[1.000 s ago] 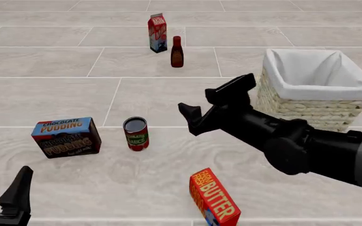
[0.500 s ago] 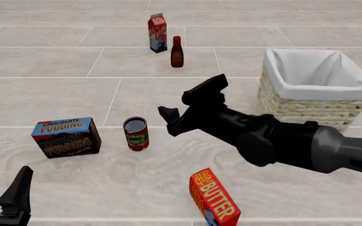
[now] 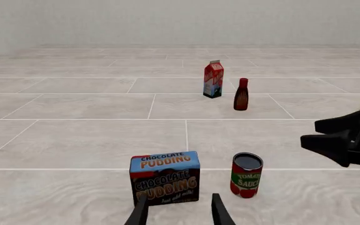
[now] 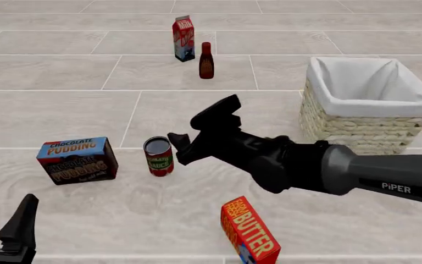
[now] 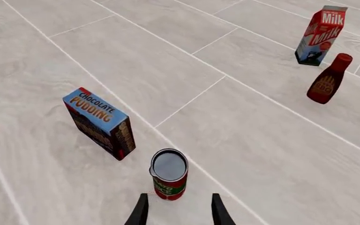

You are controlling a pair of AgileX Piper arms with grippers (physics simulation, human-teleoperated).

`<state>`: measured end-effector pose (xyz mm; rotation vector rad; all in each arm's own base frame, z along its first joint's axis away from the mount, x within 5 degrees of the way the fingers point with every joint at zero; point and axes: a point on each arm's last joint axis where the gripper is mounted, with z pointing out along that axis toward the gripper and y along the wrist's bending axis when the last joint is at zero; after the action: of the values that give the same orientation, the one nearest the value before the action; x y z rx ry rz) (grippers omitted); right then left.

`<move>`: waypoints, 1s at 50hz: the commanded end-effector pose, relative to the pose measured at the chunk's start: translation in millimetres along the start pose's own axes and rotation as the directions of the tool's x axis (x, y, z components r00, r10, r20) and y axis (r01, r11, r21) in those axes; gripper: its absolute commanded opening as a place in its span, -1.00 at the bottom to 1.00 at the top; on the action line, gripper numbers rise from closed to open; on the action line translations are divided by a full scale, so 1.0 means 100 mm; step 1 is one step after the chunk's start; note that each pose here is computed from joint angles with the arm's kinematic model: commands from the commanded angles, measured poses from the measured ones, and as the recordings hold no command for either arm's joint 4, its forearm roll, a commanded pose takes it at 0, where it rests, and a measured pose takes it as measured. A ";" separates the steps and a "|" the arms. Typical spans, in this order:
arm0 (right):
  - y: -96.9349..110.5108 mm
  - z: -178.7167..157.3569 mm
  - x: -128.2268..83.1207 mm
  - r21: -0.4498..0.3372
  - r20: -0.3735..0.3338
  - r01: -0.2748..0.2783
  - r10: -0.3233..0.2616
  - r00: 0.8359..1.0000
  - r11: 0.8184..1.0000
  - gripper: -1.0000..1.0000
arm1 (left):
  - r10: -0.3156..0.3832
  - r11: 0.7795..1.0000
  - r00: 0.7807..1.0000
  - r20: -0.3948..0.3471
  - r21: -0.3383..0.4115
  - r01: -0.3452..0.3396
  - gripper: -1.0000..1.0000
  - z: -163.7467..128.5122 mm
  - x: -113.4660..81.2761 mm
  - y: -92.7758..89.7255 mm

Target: Pick the tomato sauce and place it in the basket.

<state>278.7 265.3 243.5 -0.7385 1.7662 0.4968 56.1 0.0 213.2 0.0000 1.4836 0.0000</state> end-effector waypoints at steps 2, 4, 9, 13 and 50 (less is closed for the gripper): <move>0.09 0.15 0.06 -0.022 -0.017 -0.006 0.006 1.000 1.000 1.00 | 0.000 1.000 1.000 0.000 0.000 0.000 1.00 0.00 0.00 0.00; 0.11 0.16 0.07 -0.025 -0.019 -0.007 0.006 1.000 1.000 1.00 | 0.000 1.000 1.000 0.000 0.000 0.000 1.00 0.00 0.00 0.00; 0.14 0.20 0.08 -0.033 -0.025 -0.010 0.009 1.000 0.999 1.00 | 0.000 1.000 1.000 0.000 0.000 0.000 1.00 0.00 0.00 0.00; 0.14 0.24 0.10 -0.033 -0.029 -0.014 0.013 0.999 0.999 1.00 | 0.000 1.000 1.000 0.000 0.000 0.000 1.00 0.00 0.00 0.00; 0.10 0.53 0.32 -0.020 -0.068 -0.028 0.026 0.997 0.999 1.00 | 0.000 1.000 1.000 0.000 0.000 0.000 1.00 0.00 0.00 0.00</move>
<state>297.3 296.9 202.1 -0.7538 1.8293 0.5190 56.1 0.0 213.2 0.0000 1.4836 0.0000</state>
